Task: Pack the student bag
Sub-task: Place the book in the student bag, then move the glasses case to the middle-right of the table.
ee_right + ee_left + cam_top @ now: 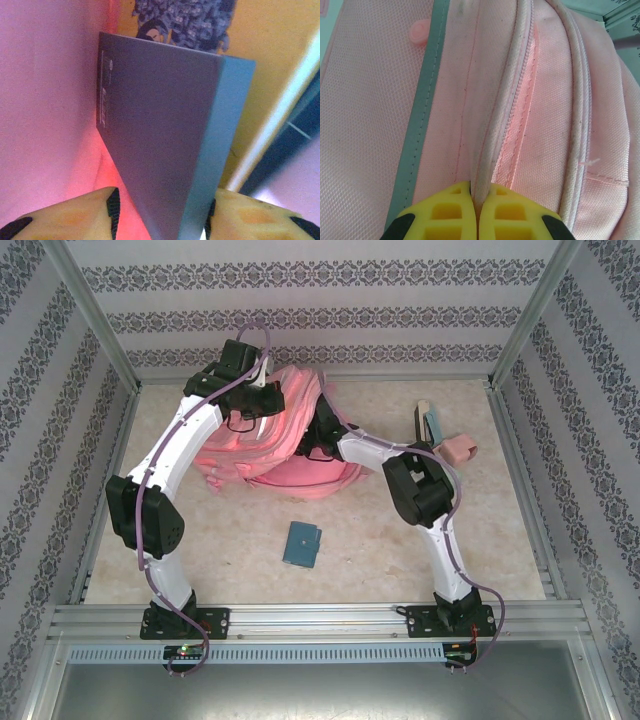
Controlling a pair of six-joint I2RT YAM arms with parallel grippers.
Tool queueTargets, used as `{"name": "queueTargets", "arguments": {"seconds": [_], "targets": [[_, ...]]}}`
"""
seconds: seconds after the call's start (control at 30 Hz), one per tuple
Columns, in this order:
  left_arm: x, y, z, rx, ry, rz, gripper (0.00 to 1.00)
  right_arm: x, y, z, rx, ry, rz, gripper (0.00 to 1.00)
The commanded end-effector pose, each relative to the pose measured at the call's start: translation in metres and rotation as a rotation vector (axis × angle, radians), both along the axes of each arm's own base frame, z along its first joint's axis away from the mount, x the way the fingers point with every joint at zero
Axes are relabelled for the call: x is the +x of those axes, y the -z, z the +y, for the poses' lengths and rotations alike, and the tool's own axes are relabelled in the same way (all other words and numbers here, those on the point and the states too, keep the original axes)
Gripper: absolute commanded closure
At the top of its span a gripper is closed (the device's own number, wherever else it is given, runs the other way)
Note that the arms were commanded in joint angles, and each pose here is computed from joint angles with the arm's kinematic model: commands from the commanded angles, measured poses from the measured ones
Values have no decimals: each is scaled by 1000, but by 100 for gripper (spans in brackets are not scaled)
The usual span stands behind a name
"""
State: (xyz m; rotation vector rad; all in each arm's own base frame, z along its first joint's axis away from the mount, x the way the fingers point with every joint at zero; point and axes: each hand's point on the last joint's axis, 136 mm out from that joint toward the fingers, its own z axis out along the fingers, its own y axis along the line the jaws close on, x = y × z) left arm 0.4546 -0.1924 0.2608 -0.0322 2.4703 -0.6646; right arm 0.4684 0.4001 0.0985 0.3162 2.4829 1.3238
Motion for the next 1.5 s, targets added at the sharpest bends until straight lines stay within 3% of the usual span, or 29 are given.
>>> {"name": "queueTargets", "arguments": {"seconds": [0.0,0.33,0.57,0.83,1.1,1.47], "targets": [[2,-45,-4,-55,18,-130,100,-20,-26,-17,-88,-21,-44,47],[3,-44,-2,-62,13,-131,100,-67,-27,-83,-318,-20,-76,46],[3,-41,-3,-75,16,-125,100,-95,-34,-187,-521,117,-114,41],[6,-40,-5,-85,18,-132,100,-119,-46,-295,-721,236,-177,2],[5,-38,-5,-88,22,-128,100,-121,-33,-377,-804,396,-98,2],[2,-42,-6,-80,34,-129,99,-83,0,-422,-790,469,110,2]]}}
